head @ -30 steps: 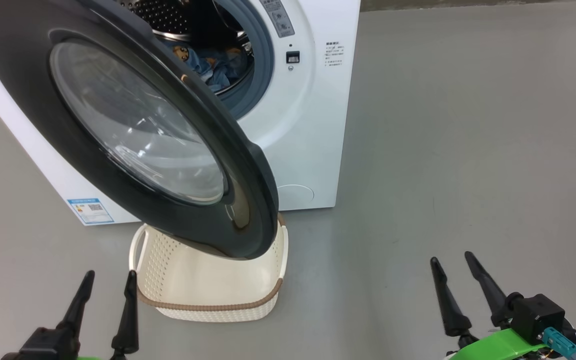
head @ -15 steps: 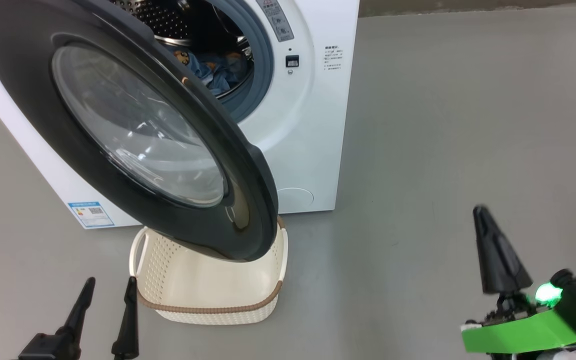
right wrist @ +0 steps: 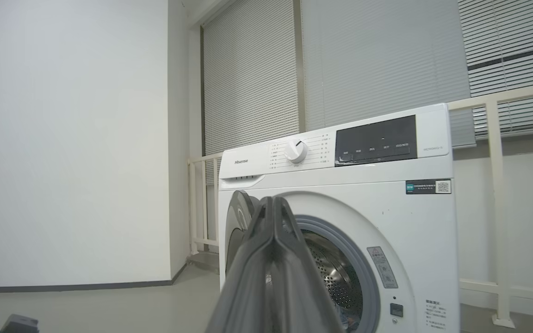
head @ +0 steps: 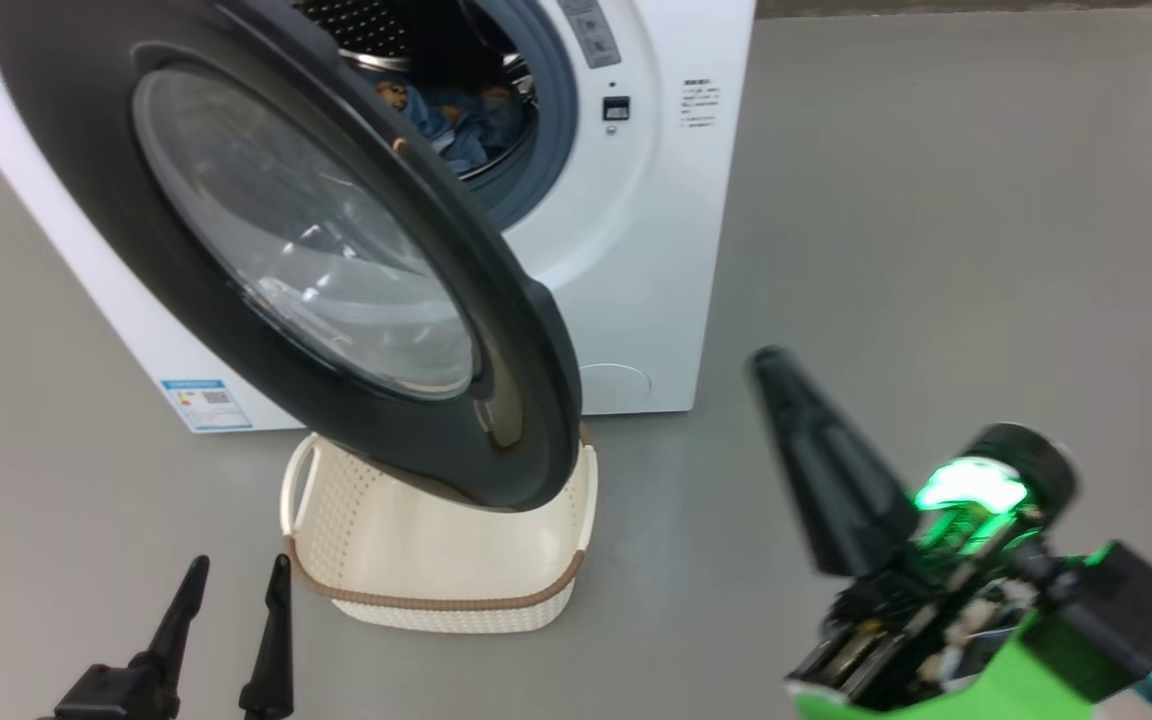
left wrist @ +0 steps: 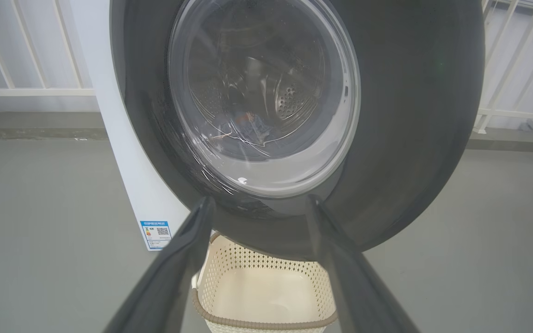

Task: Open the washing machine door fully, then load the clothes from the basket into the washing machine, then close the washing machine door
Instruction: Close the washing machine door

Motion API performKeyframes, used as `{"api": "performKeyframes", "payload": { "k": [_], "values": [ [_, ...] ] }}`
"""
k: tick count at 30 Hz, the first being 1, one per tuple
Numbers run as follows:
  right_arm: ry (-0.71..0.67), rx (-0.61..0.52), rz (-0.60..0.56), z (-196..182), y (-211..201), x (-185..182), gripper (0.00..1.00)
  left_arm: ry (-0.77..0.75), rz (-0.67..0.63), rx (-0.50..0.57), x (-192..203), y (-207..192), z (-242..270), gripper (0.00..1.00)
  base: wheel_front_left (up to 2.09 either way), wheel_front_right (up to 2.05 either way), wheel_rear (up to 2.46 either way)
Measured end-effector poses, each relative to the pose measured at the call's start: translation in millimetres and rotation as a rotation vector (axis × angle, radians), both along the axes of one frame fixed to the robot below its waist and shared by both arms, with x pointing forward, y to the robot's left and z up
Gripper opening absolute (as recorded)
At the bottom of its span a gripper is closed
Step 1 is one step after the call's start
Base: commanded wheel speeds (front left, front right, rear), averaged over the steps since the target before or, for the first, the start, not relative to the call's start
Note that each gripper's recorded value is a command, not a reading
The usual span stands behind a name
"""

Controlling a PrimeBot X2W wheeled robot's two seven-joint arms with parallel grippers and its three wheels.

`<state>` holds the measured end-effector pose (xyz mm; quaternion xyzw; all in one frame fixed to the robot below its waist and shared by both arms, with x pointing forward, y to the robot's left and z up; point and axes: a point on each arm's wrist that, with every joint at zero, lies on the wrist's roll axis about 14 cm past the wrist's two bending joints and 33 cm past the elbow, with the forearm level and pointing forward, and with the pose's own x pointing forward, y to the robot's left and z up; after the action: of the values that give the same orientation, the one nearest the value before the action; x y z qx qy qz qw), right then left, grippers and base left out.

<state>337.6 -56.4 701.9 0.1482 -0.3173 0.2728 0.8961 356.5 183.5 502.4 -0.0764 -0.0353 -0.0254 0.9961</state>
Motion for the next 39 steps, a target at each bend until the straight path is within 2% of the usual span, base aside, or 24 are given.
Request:
{"api": "performKeyframes", "payload": {
  "k": [4,9,13,17,27,35,39],
  "values": [
    [-0.002,-0.023,0.166,-0.6,38.4,-10.6,0.00,0.006,0.016,-0.010,-4.1,4.2,-1.8,1.00,0.00,0.00,0.00],
    [0.060,-0.105,0.341,-25.0,82.3,-18.6,0.00,0.008,0.040,-0.013,-9.1,10.5,-2.1,1.00,0.00,0.00,0.00],
    [0.179,-0.226,0.495,-65.2,122.9,-25.4,0.00,0.005,0.057,-0.017,-12.2,14.2,-0.9,1.00,0.00,0.00,0.00],
    [0.277,-0.300,0.575,-100.0,143.8,-26.4,0.00,-0.004,0.067,-0.027,-9.6,15.6,2.2,1.00,0.00,0.00,0.00],
    [0.430,-0.381,0.575,-164.7,153.9,11.7,0.00,0.009,0.073,-0.043,6.8,16.9,-0.9,1.00,0.00,0.00,0.00],
    [0.487,-0.372,0.489,-193.9,145.5,58.8,0.00,0.043,0.082,-0.045,20.6,20.2,-11.9,1.00,0.00,0.00,0.00],
    [0.487,-0.343,0.427,-196.1,140.2,85.6,0.00,0.062,0.077,-0.050,26.9,18.1,-19.0,1.00,0.00,0.00,0.00]
  ]
}}
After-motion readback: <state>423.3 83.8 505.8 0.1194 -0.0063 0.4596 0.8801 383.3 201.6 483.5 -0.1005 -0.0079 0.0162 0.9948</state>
